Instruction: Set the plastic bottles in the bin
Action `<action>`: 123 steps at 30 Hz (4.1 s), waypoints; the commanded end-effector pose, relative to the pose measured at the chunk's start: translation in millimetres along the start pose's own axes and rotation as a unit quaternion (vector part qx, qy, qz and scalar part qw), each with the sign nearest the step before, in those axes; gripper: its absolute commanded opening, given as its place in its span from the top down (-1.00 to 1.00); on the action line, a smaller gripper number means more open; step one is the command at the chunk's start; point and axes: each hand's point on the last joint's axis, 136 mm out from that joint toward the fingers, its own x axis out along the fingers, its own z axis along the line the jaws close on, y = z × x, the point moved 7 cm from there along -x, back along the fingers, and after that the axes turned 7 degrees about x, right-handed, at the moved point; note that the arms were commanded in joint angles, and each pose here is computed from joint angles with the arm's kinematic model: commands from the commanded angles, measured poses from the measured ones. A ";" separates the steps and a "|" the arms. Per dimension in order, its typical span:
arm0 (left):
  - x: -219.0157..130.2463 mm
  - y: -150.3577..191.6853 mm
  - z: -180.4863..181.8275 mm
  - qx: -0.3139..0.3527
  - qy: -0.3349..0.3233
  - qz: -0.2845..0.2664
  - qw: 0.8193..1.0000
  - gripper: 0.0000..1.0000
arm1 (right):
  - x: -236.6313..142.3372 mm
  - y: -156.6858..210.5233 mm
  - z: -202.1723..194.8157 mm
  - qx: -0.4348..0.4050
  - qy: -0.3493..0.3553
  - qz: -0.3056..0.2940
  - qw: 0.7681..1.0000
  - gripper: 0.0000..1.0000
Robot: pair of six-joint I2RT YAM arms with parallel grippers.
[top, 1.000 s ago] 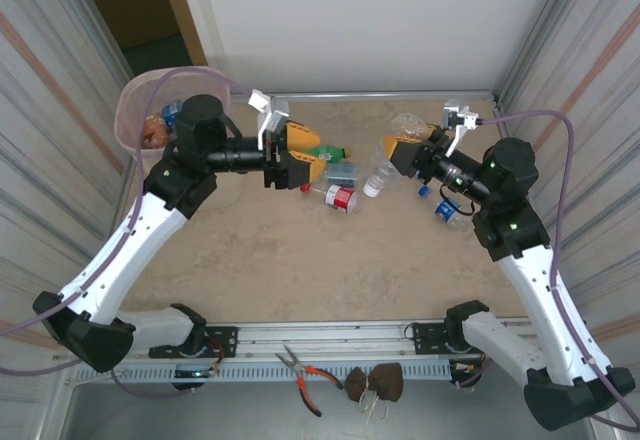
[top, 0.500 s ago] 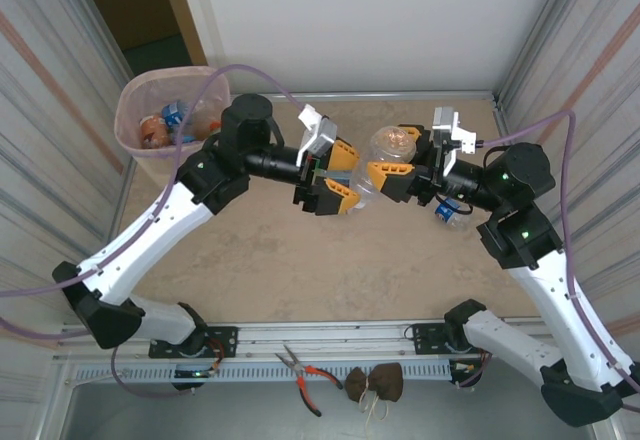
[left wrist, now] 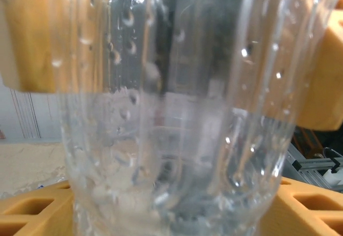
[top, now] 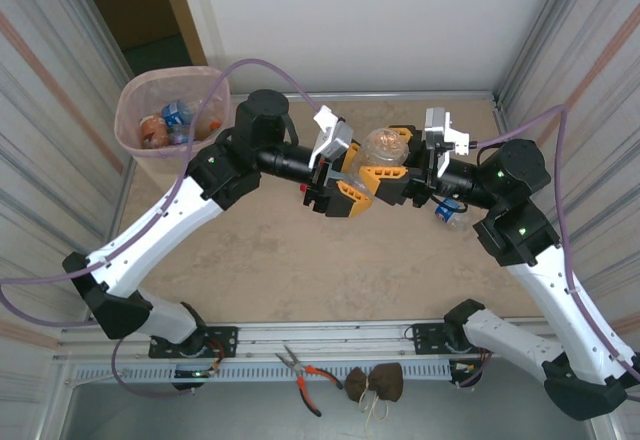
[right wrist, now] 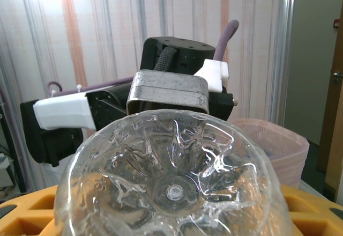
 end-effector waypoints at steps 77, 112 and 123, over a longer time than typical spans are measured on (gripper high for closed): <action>-379.7 113.3 129.5 -0.213 -0.656 0.425 0.586 -0.03 | -28.8 -15.8 6.8 -0.058 0.115 -0.027 0.991 -0.91; -378.9 115.5 153.2 -0.485 -0.711 -0.359 0.361 0.21 | -32.0 -2.2 -1.4 -0.041 0.142 -0.024 0.989 -0.92; -386.1 148.7 179.7 -0.541 -0.646 -0.474 0.255 0.21 | -41.9 -1.2 3.4 -0.042 0.157 -0.028 0.986 -0.92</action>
